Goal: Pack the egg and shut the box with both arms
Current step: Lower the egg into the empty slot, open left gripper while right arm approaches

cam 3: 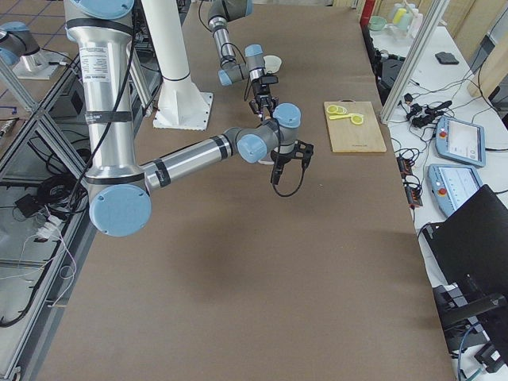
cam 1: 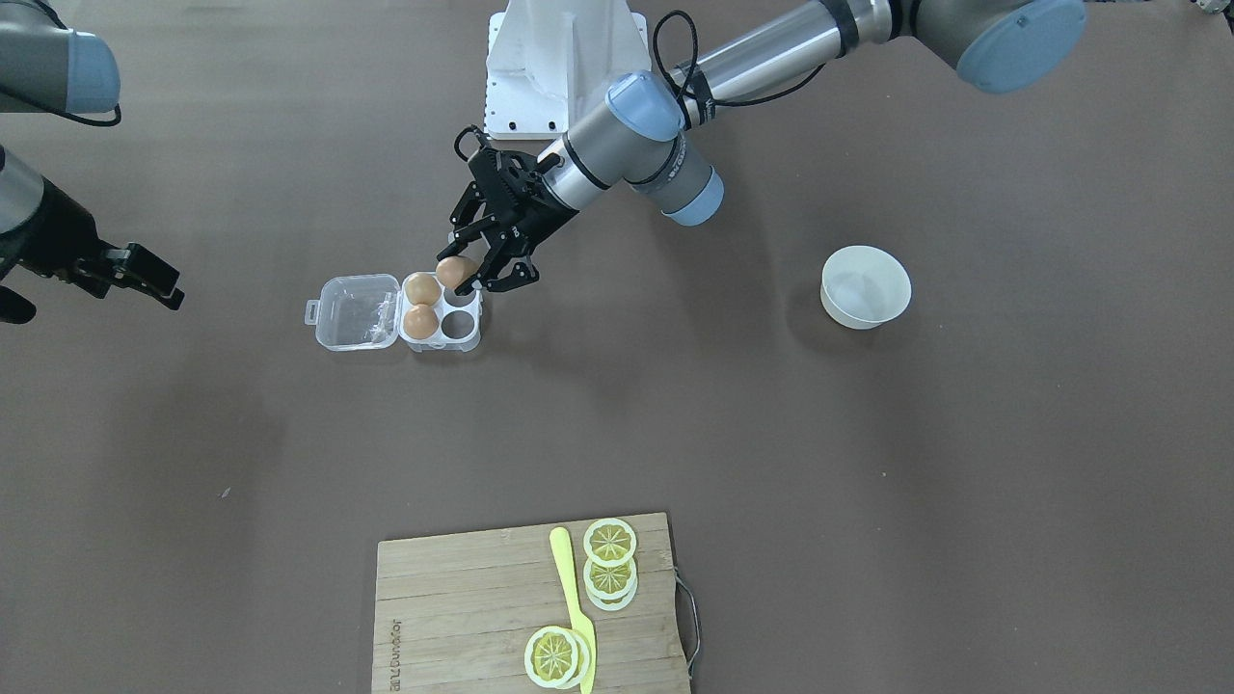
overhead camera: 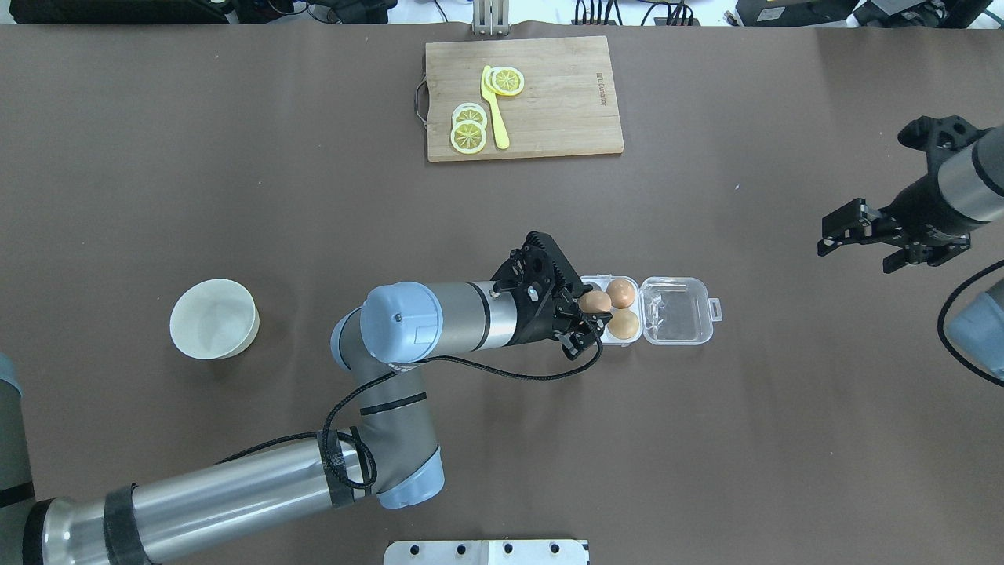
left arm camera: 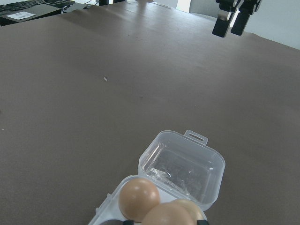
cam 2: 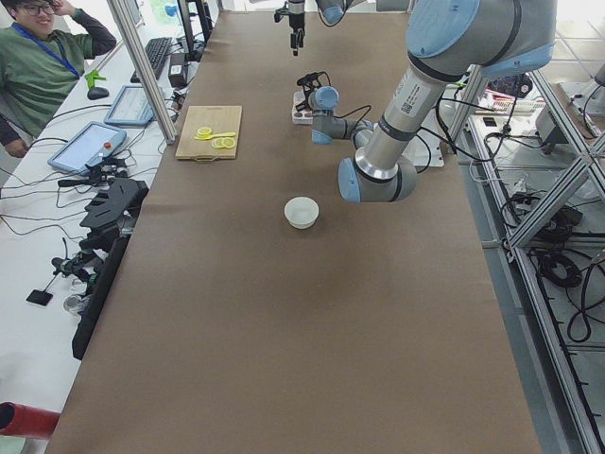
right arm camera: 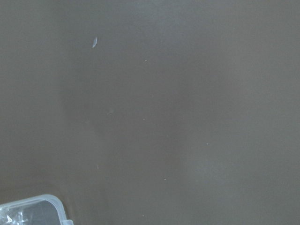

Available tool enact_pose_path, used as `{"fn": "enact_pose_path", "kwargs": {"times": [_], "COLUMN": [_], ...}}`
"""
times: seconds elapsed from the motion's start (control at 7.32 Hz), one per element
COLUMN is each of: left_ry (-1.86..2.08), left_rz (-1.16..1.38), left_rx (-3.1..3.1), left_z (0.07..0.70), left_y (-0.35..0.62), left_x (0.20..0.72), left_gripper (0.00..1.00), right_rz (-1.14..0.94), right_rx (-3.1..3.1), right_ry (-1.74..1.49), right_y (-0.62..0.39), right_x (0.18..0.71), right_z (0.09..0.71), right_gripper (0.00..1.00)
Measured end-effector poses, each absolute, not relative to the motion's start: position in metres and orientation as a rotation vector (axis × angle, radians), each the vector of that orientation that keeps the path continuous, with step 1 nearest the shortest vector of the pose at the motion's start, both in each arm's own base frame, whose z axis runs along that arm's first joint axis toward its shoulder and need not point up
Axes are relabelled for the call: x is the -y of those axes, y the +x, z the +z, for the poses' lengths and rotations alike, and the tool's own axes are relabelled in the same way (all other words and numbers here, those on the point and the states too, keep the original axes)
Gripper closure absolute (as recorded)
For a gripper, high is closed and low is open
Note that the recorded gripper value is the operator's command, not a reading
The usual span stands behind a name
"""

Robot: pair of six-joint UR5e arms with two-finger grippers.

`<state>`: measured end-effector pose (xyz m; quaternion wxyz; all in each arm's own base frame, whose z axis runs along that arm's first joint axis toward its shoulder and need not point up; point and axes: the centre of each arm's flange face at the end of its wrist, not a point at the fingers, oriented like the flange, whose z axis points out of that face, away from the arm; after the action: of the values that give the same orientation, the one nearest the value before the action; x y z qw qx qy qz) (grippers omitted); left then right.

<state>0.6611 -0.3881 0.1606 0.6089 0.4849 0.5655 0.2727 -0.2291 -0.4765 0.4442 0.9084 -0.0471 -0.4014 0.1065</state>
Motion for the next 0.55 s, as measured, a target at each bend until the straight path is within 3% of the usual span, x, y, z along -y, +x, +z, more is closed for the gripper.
{"fn": "enact_pose_path", "kwargs": {"times": [0.55], "left_ry": [1.123], "left_rz": [0.633], "left_rx": [-1.297], "left_z": [0.156], "left_y": [0.667], "left_x": [0.388], "left_gripper": [1.00], "right_rz": [0.197], "right_rx": [0.800], "right_ry": [-0.077], "right_y": [-0.252], "right_x": [0.476], "right_z": [0.432], "right_gripper": [0.00]}}
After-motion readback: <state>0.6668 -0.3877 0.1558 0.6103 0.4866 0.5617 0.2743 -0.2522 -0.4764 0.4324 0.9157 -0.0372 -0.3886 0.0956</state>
